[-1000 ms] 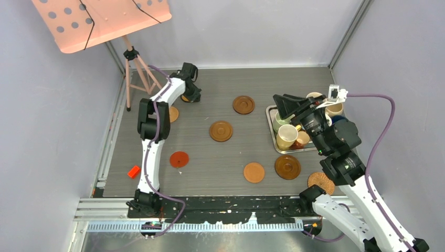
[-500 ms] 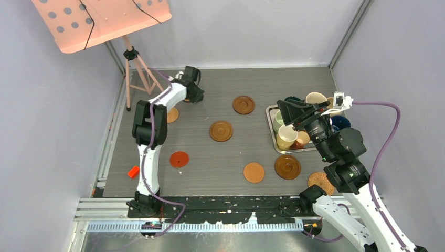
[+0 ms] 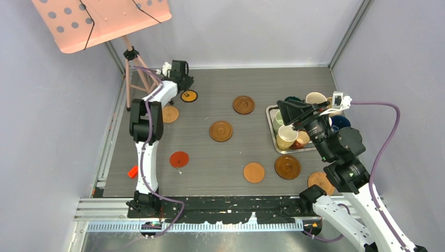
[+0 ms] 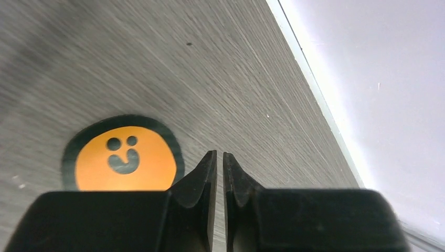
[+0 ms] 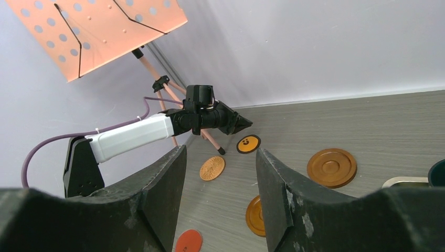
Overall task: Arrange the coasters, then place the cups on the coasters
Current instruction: Move the coaster to the center of the board.
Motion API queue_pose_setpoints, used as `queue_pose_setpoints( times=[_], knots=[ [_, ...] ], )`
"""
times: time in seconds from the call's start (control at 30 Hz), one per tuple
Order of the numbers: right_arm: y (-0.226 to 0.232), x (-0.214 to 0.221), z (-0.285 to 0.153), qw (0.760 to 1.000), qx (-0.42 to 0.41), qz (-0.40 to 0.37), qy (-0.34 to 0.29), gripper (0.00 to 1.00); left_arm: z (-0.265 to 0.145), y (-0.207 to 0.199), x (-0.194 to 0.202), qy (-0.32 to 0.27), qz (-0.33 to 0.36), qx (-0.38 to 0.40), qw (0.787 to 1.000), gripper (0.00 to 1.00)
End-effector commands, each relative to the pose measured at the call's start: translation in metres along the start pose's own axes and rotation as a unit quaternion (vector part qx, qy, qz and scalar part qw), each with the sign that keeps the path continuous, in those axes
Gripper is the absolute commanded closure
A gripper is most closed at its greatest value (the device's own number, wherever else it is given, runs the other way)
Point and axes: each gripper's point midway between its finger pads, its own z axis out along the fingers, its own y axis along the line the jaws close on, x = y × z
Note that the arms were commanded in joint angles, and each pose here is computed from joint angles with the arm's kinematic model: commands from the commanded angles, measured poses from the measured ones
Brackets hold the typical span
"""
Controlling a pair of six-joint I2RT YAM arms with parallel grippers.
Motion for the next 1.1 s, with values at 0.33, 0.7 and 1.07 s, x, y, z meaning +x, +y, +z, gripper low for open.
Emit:
queue_pose_setpoints(
  times=[0.33, 0.7, 1.07],
  knots=[
    [0.013, -0.023, 0.008, 0.999, -0.016, -0.004, -0.031, 0.42, 0.029, 0.014, 0.013, 0.023, -0.093, -0.002, 0.995, 0.88],
    [0.015, -0.030, -0.002, 0.999, -0.019, -0.004, -0.042, 0.42, 0.017, 0.031, 0.022, 0.035, -0.154, -0.049, 0.986, 0.90],
    [0.011, -0.044, -0.014, 0.998, -0.005, -0.017, -0.065, 0.42, 0.017, 0.034, 0.018, 0.018, -0.180, -0.064, 0.981, 0.97]
  ],
)
